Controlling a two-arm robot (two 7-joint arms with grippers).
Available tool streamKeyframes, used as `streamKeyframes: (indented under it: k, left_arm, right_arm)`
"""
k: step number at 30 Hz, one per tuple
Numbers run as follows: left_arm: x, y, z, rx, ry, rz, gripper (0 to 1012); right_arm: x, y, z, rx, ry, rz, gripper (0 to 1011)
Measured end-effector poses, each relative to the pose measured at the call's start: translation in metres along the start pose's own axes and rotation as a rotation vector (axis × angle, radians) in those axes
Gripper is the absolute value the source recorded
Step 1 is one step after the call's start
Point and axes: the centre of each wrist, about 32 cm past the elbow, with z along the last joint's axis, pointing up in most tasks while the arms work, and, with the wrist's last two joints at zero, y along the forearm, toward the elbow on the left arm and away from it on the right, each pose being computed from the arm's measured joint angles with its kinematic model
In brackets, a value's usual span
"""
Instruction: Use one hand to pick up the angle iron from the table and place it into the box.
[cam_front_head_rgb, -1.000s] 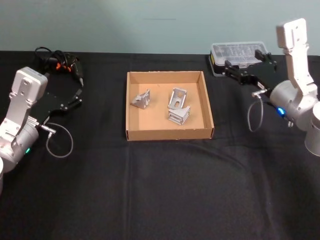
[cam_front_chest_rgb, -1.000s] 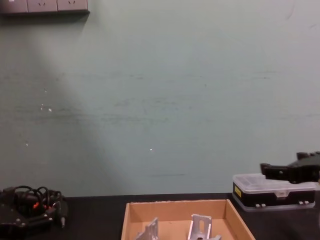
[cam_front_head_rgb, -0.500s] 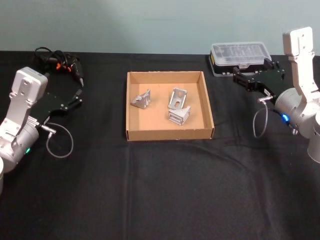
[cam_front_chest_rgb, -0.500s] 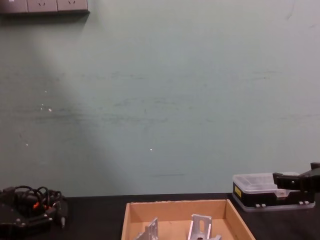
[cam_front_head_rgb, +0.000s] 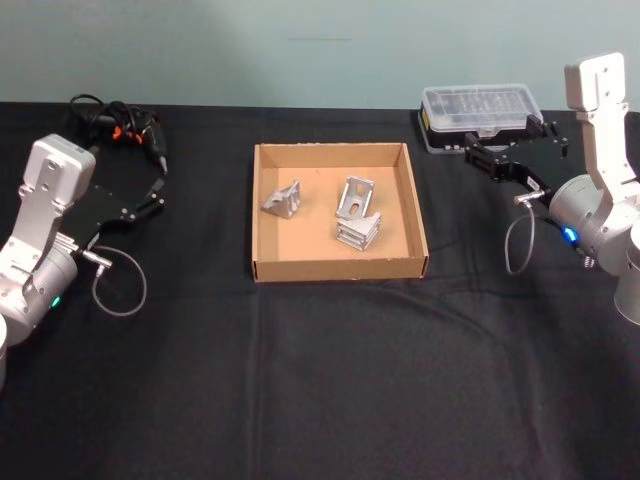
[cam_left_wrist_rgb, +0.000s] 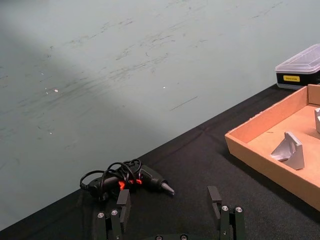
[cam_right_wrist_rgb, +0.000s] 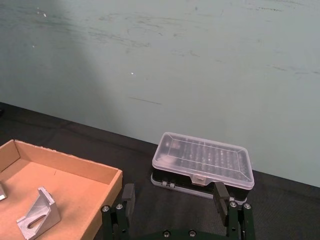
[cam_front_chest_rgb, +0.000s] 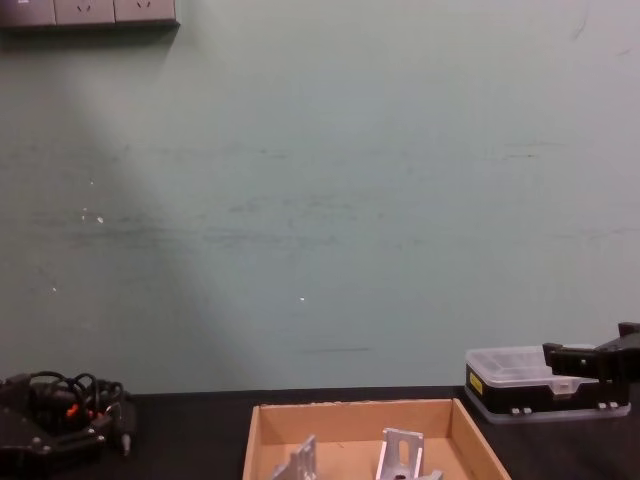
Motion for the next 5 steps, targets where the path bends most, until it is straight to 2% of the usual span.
streamKeyframes:
  k: [5]
  left_arm:
    - [0.0000, 0.0000, 0.0000, 0.000, 0.000, 0.000, 1000]
  right_arm:
    - [0.0001, 0.0000, 0.0000, 0.001, 0.000, 0.001, 1003]
